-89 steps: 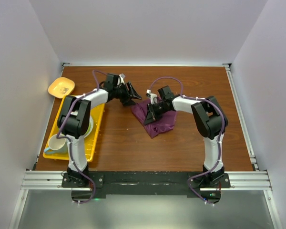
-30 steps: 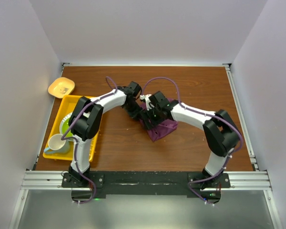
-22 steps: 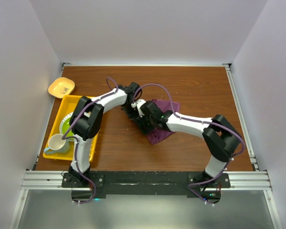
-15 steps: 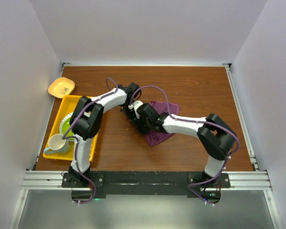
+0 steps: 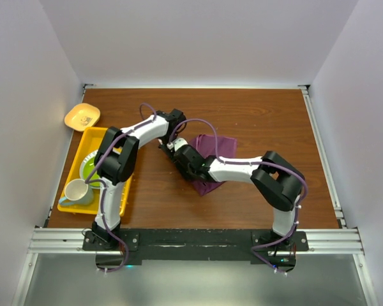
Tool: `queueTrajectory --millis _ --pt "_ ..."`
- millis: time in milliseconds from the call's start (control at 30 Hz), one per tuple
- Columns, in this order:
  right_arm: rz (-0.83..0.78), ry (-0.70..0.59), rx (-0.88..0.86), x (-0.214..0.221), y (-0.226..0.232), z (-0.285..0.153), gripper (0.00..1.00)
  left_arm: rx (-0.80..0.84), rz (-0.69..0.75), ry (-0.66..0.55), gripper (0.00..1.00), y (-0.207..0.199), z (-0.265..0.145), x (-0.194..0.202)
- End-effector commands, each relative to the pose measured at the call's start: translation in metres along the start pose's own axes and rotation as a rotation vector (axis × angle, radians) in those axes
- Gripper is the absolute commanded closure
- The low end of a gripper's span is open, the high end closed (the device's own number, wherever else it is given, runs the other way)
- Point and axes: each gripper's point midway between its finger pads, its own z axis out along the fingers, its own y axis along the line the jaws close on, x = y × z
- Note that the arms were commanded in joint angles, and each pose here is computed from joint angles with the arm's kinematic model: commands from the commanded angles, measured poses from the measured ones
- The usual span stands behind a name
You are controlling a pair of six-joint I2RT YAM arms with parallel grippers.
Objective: Fold the napkin, place the utensils inside, and roll it up
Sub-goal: Roll the napkin with the utensil
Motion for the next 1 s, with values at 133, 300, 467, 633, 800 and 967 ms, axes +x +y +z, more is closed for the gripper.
queueTrajectory --millis 133,300,467,633,800,967 --pt "0.050 0.094 0.001 0.037 0.013 0.028 0.92 -0.052 0.008 0.023 1.00 0.006 0.003 0.017" --pt "0.136 0.141 -0.215 0.061 0.041 0.033 1.00 0.032 0.047 0.031 1.00 0.002 -0.005 0.018" --pt "0.277 0.170 -0.366 0.078 0.038 0.035 1.00 0.172 0.134 -0.061 0.85 -0.007 -0.024 -0.006" --pt "0.402 0.190 -0.559 0.079 0.040 0.032 1.00 0.348 0.201 -0.208 0.39 -0.020 -0.063 -0.031" --pt "0.546 0.210 -0.740 0.069 0.043 0.030 1.00 0.408 0.278 -0.259 0.21 -0.020 -0.088 -0.038" --pt "0.739 0.256 -0.886 0.067 0.029 0.030 1.00 0.458 0.378 -0.330 0.20 -0.011 -0.114 -0.033"
